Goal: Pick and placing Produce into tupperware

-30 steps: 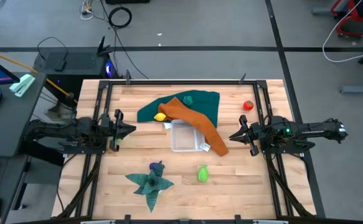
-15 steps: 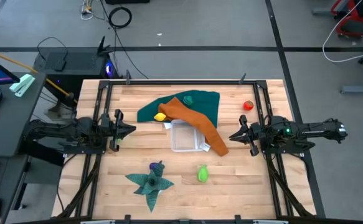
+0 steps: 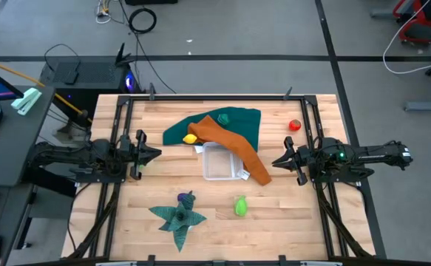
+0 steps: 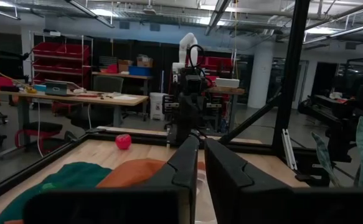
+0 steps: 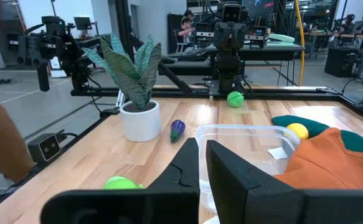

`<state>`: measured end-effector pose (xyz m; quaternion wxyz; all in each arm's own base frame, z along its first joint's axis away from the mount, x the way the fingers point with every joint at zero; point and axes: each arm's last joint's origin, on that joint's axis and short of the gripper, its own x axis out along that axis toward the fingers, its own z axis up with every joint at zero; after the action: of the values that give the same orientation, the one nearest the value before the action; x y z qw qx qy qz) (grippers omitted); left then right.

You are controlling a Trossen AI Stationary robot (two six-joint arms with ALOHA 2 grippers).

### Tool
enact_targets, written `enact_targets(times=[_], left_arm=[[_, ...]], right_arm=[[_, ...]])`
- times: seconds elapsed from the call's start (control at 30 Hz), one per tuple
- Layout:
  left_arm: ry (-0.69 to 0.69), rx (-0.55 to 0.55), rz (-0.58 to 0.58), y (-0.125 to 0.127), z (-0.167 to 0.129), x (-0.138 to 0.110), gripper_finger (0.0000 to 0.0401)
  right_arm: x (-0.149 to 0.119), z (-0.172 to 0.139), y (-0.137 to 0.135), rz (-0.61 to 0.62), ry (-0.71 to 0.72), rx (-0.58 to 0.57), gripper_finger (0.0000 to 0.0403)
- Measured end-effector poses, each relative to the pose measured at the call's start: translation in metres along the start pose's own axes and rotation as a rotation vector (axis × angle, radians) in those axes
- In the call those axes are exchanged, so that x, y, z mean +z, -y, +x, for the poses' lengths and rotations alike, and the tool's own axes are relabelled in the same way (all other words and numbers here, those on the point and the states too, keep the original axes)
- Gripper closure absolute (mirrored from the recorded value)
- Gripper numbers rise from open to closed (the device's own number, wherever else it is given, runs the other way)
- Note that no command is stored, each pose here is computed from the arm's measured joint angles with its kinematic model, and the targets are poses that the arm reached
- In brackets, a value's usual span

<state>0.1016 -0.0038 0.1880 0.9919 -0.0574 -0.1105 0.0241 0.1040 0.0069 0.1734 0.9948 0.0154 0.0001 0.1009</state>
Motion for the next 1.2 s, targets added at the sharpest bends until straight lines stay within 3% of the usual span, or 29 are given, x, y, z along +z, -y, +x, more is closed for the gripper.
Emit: enact_targets(times=[1.2], left_arm=[[0.0, 0.0, 0.0, 0.0, 0.0, 0.0, 0.0367]], right_arm=[[0.0, 0.0, 0.0, 0.0, 0.0, 0.0, 0.0403]])
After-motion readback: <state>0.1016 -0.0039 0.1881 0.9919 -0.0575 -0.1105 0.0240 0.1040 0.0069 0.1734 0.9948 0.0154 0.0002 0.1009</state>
